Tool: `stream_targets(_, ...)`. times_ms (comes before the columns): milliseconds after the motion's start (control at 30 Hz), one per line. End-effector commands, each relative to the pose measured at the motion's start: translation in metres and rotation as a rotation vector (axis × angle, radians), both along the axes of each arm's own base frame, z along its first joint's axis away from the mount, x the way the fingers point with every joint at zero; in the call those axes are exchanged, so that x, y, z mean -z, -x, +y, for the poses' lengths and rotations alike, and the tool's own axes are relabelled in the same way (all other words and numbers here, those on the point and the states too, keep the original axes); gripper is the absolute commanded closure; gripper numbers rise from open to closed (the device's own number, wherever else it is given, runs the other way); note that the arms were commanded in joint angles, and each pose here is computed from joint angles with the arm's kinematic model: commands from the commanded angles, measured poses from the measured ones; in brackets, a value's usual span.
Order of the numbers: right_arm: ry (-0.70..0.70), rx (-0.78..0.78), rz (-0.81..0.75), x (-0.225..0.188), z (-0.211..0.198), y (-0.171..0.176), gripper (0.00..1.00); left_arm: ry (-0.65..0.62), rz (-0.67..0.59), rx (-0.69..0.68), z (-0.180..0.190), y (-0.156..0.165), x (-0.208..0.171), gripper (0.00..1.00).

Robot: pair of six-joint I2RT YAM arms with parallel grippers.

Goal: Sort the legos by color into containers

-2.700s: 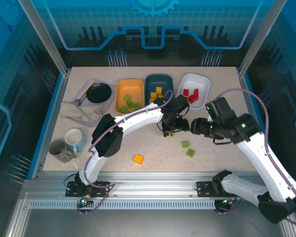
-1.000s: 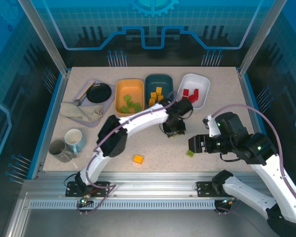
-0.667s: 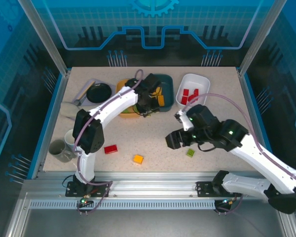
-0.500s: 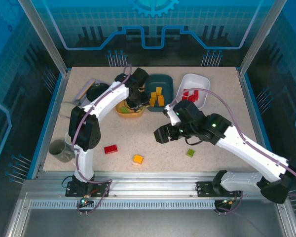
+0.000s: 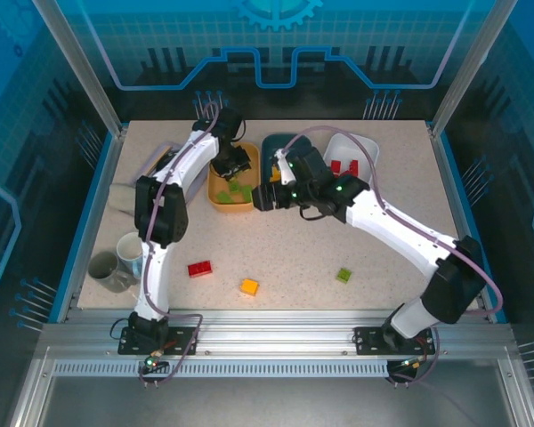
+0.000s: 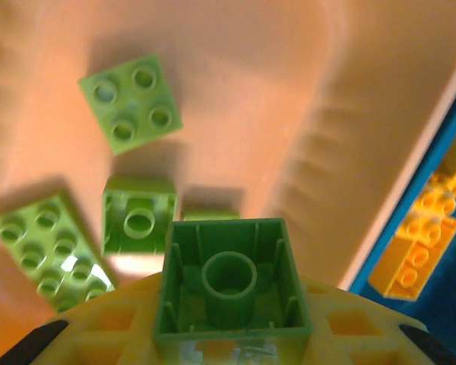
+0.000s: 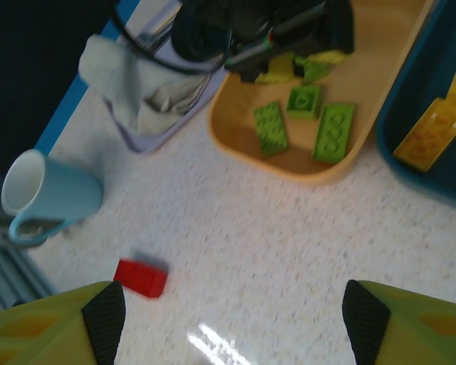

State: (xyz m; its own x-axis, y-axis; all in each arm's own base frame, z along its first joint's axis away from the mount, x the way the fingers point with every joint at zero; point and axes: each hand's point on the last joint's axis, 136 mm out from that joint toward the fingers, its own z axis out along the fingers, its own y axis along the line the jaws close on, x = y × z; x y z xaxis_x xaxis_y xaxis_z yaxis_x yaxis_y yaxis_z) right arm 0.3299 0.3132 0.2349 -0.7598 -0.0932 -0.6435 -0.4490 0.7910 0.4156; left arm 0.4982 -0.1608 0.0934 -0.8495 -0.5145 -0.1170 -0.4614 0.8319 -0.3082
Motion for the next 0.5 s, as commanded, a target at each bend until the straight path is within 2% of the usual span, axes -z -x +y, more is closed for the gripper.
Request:
stream_targets(0, -0.082, 0.06, -0.024, -0.014, 0.0, -0.034, 0.22, 0.041, -0.035, 0.039, -0.008, -0.019, 0.004, 0.67)
stream_targets(200, -0.055, 0.081, 0.021, -0.003, -0.005, -0.047, 0.22, 0.066, 0.019, 0.01, -0.015, -0.024, 0.025, 0.66)
stream_targets(467, -0.03, 0.082, 0.059, 0.008, -0.008, -0.045, 0.22, 0.103, 0.085, -0.036, -0.019, -0.018, 0.042, 0.58)
